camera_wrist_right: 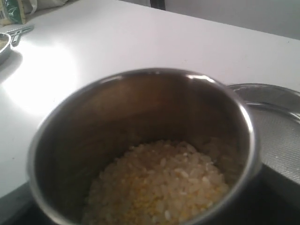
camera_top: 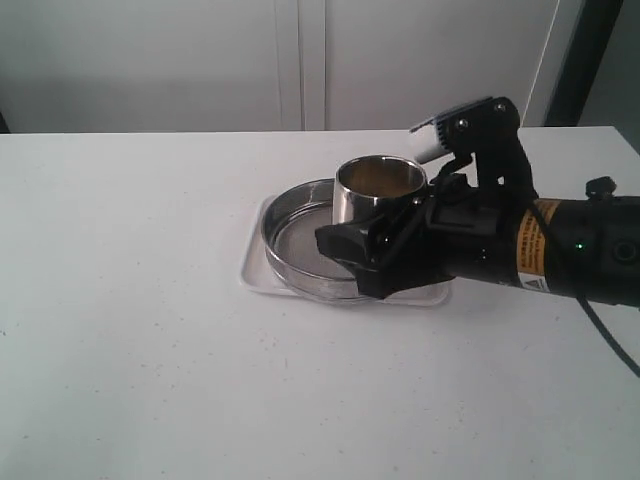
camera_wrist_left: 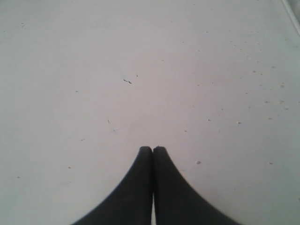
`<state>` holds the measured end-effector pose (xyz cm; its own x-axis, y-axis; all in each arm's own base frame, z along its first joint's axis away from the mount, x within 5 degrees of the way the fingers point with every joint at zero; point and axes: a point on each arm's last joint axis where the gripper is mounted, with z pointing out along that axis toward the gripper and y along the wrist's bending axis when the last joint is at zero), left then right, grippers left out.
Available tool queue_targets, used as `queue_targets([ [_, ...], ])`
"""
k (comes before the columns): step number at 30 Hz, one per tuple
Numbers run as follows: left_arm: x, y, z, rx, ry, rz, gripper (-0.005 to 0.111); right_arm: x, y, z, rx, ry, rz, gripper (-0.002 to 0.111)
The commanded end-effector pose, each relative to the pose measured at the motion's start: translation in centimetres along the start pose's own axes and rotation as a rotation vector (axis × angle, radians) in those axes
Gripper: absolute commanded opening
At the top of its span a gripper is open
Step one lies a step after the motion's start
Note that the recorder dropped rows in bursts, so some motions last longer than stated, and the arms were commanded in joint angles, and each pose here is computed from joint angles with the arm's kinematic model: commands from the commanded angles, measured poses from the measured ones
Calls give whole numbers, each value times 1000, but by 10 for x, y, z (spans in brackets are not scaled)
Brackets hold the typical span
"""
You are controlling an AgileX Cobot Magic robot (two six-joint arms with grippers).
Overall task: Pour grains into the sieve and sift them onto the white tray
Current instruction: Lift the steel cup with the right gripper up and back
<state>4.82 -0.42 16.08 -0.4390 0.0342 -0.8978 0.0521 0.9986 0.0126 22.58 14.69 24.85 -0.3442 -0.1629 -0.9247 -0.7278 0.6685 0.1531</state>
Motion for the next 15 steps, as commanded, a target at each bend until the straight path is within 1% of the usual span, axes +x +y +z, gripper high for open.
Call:
queue_targets([
  [1, 3, 0, 1, 0, 7, -9, 0, -13, -13, -5, 49, -49, 31, 0],
  [11, 3, 0, 1, 0, 7, -9, 0, -18, -38, -16, 138, -77, 55, 0],
  [15, 3, 0, 1, 0, 7, -9, 0, -26, -47, -19, 147, -80, 72, 0],
])
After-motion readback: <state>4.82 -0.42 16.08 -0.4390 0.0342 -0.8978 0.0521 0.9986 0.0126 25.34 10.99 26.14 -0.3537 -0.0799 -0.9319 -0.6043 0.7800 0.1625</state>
